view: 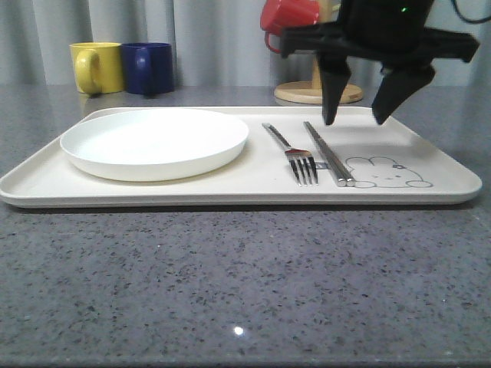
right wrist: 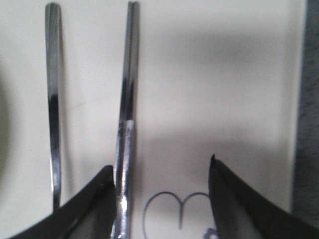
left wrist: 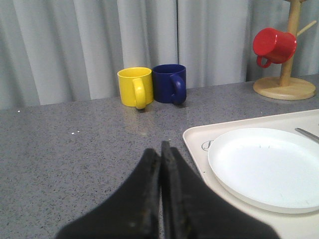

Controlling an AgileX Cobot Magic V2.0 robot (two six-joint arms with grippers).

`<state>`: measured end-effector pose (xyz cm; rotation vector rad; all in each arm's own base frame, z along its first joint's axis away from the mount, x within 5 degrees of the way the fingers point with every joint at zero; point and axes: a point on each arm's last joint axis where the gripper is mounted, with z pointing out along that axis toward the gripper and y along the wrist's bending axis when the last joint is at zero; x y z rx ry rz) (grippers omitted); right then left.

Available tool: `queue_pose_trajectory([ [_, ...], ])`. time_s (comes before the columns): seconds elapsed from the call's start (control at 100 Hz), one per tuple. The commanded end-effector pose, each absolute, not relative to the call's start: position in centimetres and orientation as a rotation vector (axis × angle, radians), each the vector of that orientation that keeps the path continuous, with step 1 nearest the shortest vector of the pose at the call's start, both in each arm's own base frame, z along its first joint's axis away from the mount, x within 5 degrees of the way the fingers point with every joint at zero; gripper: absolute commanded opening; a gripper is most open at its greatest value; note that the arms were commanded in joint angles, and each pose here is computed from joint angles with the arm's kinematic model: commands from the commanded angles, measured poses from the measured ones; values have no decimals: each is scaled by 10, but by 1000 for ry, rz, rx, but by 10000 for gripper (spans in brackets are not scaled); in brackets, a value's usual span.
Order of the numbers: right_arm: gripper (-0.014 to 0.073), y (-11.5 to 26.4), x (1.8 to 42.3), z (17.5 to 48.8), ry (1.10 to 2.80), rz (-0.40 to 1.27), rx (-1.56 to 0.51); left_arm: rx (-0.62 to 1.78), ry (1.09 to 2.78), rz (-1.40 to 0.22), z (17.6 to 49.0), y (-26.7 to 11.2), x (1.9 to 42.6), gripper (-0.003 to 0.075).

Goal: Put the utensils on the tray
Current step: 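Place the chopsticks on the tray beside the fork and open, then raise the right gripper and move it to the silver spoon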

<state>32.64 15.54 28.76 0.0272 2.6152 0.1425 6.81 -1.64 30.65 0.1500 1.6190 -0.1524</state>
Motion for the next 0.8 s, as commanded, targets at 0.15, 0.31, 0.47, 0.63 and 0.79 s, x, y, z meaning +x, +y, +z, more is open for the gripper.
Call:
queue_pose_trajectory([
  [0.15,426,77,317,354,2441,-8,48,109,1530,-137,322,-13,68,-19],
  [0.31,426,17,315,360,2473,-158,105,109,1530,-137,322,-13,68,-19],
  [0.47,426,-32,312,355,2543,-205,122,109,1530,-137,322,-13,68,-19],
  [0.63,426,-64,312,347,2579,-175,133,109,1530,-137,322,-13,68,-19],
  [0.79,426,-80,321,328,2635,-169,155,109,1530,-137,322,-13,68,-19],
])
